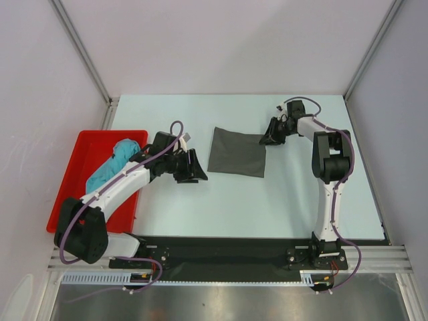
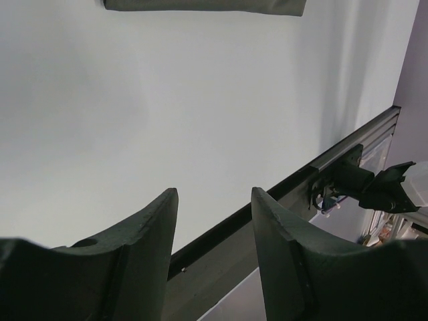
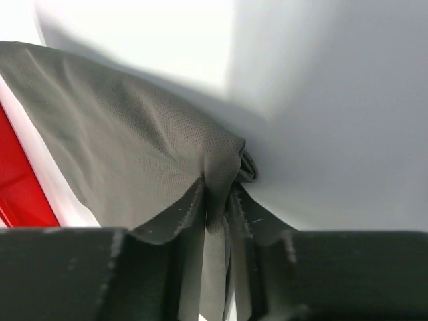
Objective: Fold and stack the t-shirts
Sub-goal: Fold the tshirt, then neatly place the folded tshirt to the corner
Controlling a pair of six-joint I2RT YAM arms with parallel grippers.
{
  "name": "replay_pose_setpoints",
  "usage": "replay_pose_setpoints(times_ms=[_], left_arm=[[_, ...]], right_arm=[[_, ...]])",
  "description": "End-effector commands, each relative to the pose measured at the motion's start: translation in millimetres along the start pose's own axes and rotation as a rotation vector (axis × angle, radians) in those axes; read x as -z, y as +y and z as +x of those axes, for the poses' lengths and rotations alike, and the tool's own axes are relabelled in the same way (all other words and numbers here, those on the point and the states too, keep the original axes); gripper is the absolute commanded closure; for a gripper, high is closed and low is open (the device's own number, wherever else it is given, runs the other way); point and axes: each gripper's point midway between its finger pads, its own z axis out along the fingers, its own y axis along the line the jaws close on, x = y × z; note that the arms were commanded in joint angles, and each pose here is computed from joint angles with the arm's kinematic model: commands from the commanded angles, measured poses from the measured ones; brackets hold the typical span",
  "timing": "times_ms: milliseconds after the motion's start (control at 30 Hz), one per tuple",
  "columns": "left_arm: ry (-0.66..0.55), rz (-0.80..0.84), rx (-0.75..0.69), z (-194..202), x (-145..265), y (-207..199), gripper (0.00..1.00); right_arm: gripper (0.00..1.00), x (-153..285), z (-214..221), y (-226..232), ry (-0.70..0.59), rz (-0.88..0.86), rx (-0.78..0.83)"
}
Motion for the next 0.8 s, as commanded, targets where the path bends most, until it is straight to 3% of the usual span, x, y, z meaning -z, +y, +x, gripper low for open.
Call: replay_pose_setpoints(times_ms=[0, 100, 167, 333, 533, 767], left_arm=[[-0.026, 0.037, -0.056, -5, 12, -13, 0.46], [-0.023, 0.039, -0.059, -4, 13, -13, 0.46], [-0.02, 0.039, -0.063, -3, 13, -13, 0.46], [-0.01, 0.051, -0.073, -2, 11, -13, 0.46], [0.001, 0.079, -0.062, 0, 9, -17, 0.46], [-0.03, 0.11, -0.037, 11, 27, -24, 0.46]], right_arm=[[0.79, -2, -3, -8, 0.008, 0.04, 0.001], [0.88, -1, -3, -7, 0.016, 0.036, 0.006], [1.0, -1, 0, -7, 0.025, 0.032, -0.01], [1.0, 7, 3, -8, -0.002, 0.068, -0.065], [1.0, 38, 12, -34, -0.13, 0.26, -0.236], [1.0, 93, 56, -77, -0.204, 0.464, -0.459]])
